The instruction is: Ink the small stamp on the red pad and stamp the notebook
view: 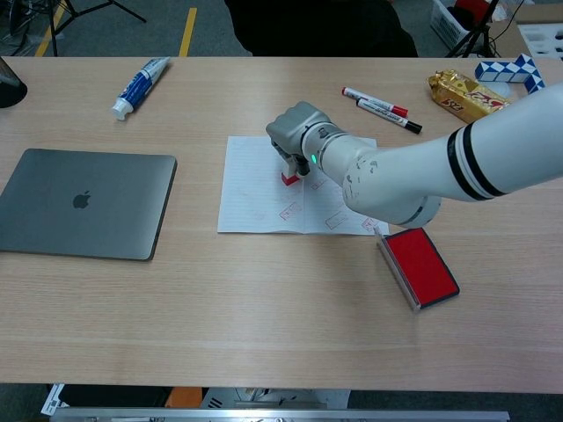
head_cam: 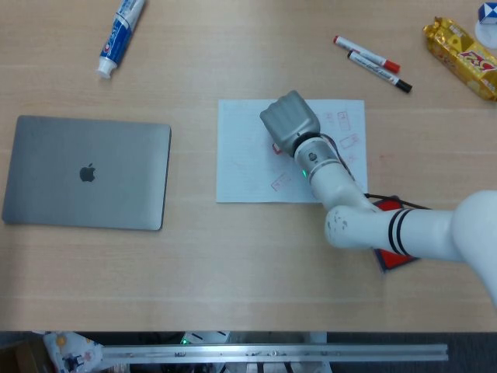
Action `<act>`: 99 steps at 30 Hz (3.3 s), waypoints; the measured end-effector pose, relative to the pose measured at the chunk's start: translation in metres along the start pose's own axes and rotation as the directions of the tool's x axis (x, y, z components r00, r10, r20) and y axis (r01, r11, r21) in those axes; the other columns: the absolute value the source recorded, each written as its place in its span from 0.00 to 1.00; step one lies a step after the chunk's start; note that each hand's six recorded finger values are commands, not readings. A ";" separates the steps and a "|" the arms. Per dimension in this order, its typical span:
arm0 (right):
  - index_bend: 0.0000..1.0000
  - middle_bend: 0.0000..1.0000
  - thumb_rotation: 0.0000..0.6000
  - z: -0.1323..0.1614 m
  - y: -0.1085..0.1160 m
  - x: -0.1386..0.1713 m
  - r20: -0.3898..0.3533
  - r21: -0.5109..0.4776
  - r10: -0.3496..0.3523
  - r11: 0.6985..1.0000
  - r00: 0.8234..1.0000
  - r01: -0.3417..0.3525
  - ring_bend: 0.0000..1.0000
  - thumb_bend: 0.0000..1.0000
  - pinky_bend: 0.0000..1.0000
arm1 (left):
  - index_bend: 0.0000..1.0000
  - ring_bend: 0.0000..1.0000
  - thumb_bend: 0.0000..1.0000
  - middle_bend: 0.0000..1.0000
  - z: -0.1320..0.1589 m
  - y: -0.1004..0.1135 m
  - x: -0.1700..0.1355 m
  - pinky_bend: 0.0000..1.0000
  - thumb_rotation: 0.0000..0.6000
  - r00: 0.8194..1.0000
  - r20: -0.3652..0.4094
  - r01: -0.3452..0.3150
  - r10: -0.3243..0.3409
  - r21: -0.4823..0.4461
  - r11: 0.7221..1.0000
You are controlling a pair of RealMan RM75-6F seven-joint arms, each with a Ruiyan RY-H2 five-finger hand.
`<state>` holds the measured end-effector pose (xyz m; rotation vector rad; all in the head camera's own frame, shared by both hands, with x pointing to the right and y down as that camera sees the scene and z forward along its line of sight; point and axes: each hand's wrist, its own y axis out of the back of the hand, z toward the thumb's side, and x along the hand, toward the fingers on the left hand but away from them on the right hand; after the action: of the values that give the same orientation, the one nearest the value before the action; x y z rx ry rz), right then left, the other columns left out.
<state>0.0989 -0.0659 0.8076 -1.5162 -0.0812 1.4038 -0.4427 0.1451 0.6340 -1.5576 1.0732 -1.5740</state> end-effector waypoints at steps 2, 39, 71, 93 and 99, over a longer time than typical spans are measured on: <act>0.89 0.69 1.00 0.001 0.000 -0.001 0.000 -0.001 0.002 1.000 1.000 -0.002 0.52 0.61 0.47 | 0.08 0.25 0.24 0.05 0.000 0.000 0.000 0.23 1.00 1.000 -0.001 0.002 -0.002 0.001 1.000; 0.90 0.70 1.00 0.002 0.004 -0.004 0.004 -0.023 -0.003 1.000 1.000 0.003 0.53 0.62 0.47 | 0.06 0.25 0.24 0.04 -0.003 0.000 -0.002 0.23 1.00 1.000 -0.013 0.014 -0.014 0.002 1.000; 0.90 0.70 1.00 -0.135 -0.042 0.115 0.030 -0.135 0.077 0.988 0.997 -0.072 0.53 0.62 0.47 | 0.06 0.25 0.24 0.04 0.017 -0.003 0.001 0.23 1.00 0.998 0.053 0.040 -0.040 0.001 0.999; 0.72 0.56 1.00 -0.149 -0.120 0.118 0.074 -0.058 0.132 0.990 0.988 -0.128 0.46 0.46 0.42 | 0.05 0.25 0.24 0.03 0.025 -0.010 0.003 0.23 1.00 0.995 0.073 0.065 -0.064 -0.002 0.998; 0.65 0.53 1.00 -0.148 -0.125 0.115 0.078 -0.068 0.129 0.990 0.989 -0.123 0.42 0.41 0.39 | 0.05 0.25 0.24 0.03 0.023 -0.011 0.004 0.23 1.00 0.995 0.066 0.069 -0.068 -0.002 0.998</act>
<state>0.3188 -0.0227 0.7820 -1.5376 -0.0824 1.5780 -0.4191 0.1443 0.6441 -1.6533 0.9972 -1.5552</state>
